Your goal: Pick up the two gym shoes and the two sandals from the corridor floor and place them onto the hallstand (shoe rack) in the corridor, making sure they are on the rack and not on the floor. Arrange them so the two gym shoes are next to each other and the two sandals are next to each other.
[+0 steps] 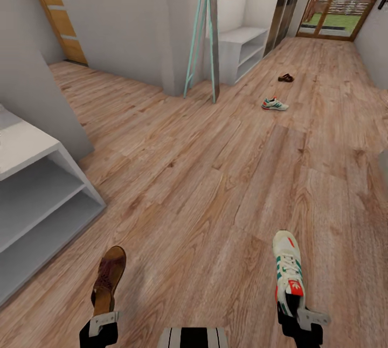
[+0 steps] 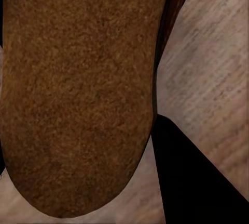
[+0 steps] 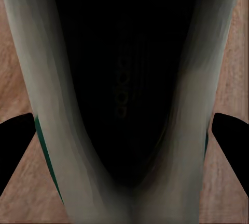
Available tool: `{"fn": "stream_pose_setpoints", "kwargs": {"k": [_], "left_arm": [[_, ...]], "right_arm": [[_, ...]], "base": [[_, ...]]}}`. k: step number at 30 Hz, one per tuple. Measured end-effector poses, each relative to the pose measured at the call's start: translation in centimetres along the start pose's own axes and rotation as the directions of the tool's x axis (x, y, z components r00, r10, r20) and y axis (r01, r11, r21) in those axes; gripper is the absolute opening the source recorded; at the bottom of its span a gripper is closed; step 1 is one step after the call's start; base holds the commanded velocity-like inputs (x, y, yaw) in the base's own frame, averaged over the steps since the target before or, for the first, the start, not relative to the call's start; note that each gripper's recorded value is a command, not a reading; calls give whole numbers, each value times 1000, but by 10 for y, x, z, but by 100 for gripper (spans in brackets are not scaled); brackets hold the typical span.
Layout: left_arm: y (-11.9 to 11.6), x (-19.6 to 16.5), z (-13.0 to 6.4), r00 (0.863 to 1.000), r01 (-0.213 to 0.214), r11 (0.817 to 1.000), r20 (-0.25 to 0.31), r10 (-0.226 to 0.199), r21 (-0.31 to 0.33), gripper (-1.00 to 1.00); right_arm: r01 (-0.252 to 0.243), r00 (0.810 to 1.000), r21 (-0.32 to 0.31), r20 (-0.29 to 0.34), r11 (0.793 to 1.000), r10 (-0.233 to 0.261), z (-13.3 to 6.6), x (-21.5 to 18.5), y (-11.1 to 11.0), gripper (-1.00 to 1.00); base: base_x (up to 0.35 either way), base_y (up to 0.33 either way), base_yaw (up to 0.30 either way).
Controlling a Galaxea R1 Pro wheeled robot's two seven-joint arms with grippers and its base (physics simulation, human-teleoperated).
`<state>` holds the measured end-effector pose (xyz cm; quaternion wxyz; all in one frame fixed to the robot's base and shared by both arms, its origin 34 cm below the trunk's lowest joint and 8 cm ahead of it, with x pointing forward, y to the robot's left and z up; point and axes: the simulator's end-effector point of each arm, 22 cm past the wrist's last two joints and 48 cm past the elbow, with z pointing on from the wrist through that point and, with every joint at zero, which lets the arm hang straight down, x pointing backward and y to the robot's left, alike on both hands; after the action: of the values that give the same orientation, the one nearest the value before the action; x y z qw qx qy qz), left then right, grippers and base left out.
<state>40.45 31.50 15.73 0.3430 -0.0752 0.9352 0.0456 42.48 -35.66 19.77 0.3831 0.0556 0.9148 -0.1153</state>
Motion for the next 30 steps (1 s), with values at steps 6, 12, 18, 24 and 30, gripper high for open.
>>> {"fn": "stream_pose_setpoints", "kwargs": {"k": [6, 12, 18, 24, 30], "left_arm": [[5, -8, -9, 999, 6, 1000, 42, -6, -7, -100], [4, -17, -14, 998, 9, 1000, 65, -9, -3, -100], [3, -31, -16, 995, 13, 1000, 96, -13, 1, -100], [0, -47, -19, 992, 18, 1000, 129, -19, 7, -100], [-1, -63, -22, 987, 21, 1000, 161, -23, 11, -100]], "right_arm": [[-4, 1000, -3, 5, 1000, 4, -19, 31, -2, -100], [-11, 999, -7, 36, 1000, 11, -24, 25, 0, -100], [-18, 999, -9, 43, 1000, 19, -28, 22, 1, -100], [-27, 997, -11, 75, 1000, 27, -29, 7, 1, -100], [-36, 994, -13, 107, 999, 37, -30, -8, 2, -100]], "base": [[0, 0, -74], [0, 0, -74], [0, 0, -74], [0, 0, -74], [0, 0, -38]]}}
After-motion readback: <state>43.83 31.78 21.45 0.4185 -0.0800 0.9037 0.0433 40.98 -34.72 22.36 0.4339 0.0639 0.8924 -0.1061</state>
